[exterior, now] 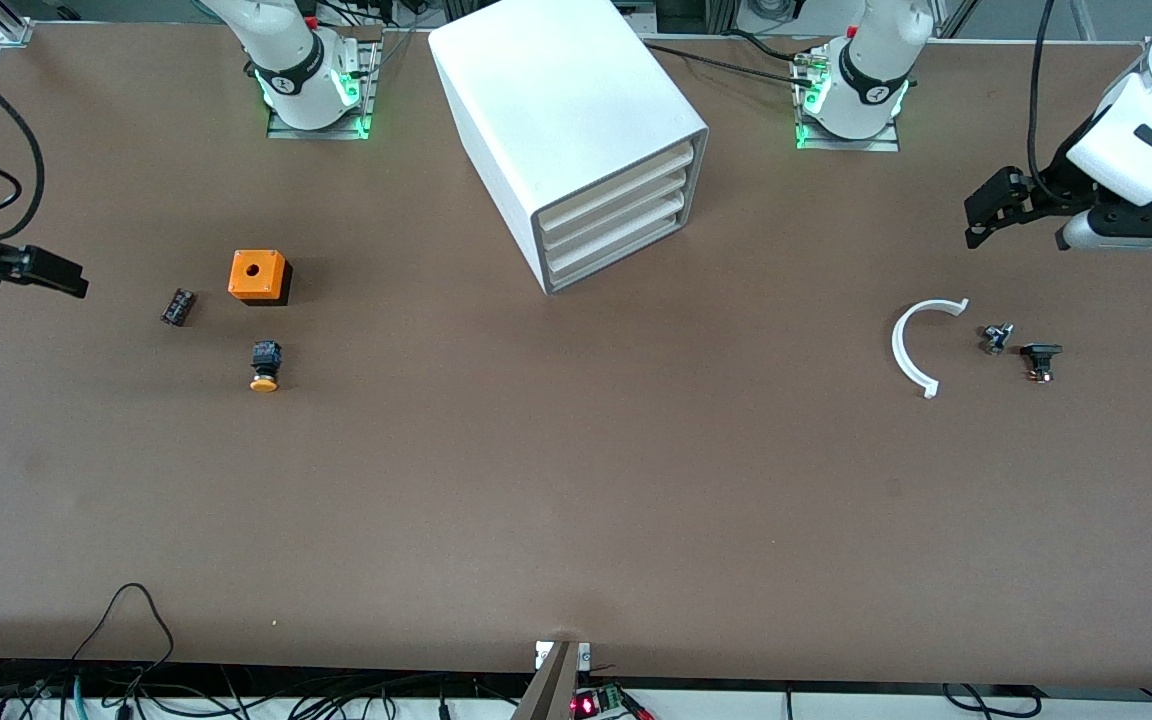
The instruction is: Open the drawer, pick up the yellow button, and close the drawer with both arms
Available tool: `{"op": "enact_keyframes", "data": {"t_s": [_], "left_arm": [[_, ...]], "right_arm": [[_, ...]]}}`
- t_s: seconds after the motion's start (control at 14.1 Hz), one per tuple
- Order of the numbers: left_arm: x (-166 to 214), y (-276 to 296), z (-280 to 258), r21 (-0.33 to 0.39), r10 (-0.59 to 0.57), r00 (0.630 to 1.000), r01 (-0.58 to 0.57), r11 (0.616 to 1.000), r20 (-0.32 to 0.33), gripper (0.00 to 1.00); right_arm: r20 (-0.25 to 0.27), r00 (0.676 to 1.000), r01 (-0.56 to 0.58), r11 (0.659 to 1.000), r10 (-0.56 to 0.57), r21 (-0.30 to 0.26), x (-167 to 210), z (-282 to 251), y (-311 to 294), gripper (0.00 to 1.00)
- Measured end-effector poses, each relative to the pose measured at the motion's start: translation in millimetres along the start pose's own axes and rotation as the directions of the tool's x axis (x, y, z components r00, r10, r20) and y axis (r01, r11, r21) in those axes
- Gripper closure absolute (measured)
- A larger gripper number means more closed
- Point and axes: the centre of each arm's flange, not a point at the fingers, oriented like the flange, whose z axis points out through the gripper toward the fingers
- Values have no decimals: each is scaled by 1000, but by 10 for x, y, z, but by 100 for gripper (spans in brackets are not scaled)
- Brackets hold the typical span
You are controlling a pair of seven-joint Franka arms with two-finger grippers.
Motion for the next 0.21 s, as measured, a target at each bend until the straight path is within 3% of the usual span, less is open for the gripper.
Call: {"op": "enact_keyframes", "data": {"t_s": [0.21], "left_arm": [[9,-8,0,6,23,1000,-23,1000,-1,0]], "right_arm": [[-4,1000,0,1000,0,3,-173,-3,16,0]]}}
